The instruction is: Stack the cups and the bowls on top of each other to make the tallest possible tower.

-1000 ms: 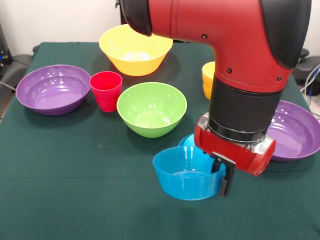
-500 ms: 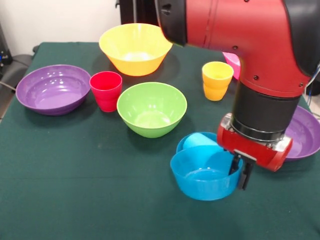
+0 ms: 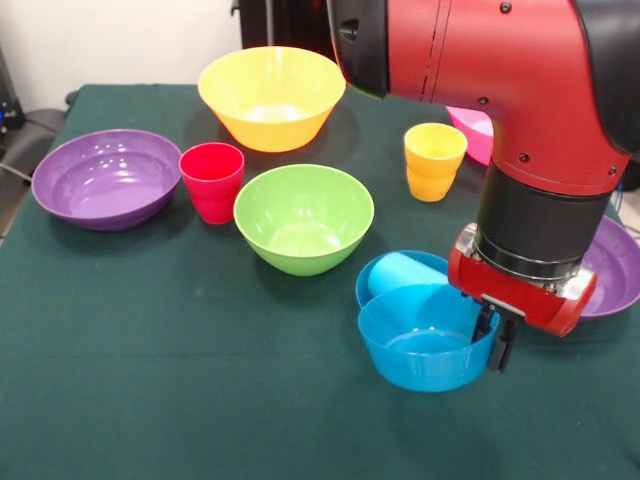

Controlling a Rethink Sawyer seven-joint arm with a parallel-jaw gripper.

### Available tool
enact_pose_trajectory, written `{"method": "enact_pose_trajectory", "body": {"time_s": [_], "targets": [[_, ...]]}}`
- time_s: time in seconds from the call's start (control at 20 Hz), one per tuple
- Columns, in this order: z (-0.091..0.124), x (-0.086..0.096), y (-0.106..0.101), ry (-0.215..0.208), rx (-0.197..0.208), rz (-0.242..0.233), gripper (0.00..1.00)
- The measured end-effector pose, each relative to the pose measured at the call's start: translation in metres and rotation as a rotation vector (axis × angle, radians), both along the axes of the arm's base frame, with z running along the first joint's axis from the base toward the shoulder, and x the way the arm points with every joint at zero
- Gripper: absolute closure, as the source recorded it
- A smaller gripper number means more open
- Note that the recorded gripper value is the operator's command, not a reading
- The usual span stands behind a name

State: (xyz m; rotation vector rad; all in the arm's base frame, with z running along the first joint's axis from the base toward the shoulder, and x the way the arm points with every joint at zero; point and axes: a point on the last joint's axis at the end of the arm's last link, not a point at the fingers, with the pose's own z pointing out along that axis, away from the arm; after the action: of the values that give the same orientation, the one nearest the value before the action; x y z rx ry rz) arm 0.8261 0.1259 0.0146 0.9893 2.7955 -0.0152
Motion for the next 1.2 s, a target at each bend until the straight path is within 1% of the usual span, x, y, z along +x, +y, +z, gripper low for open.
{"method": "enact_pose_trajectory", "body": {"time_s": [0.1,0.4,0.7,0.8,0.9,1.1,1.2], "targets": [[0.000,-0.003,-0.002,0.015,0.003,-0.005,1.00],[-0.004,-0.010,-0.009,0.036,0.003,-0.019,1.00],[-0.005,-0.009,-0.022,0.040,0.003,-0.035,1.00],[-0.005,-0.010,-0.025,0.047,0.005,-0.040,1.00],[-0.005,-0.011,-0.030,0.063,0.009,-0.047,1.00],[-0.004,-0.012,-0.032,0.073,0.017,-0.054,1.00],[0.001,-0.013,-0.032,0.074,0.025,-0.060,1.00]]}}
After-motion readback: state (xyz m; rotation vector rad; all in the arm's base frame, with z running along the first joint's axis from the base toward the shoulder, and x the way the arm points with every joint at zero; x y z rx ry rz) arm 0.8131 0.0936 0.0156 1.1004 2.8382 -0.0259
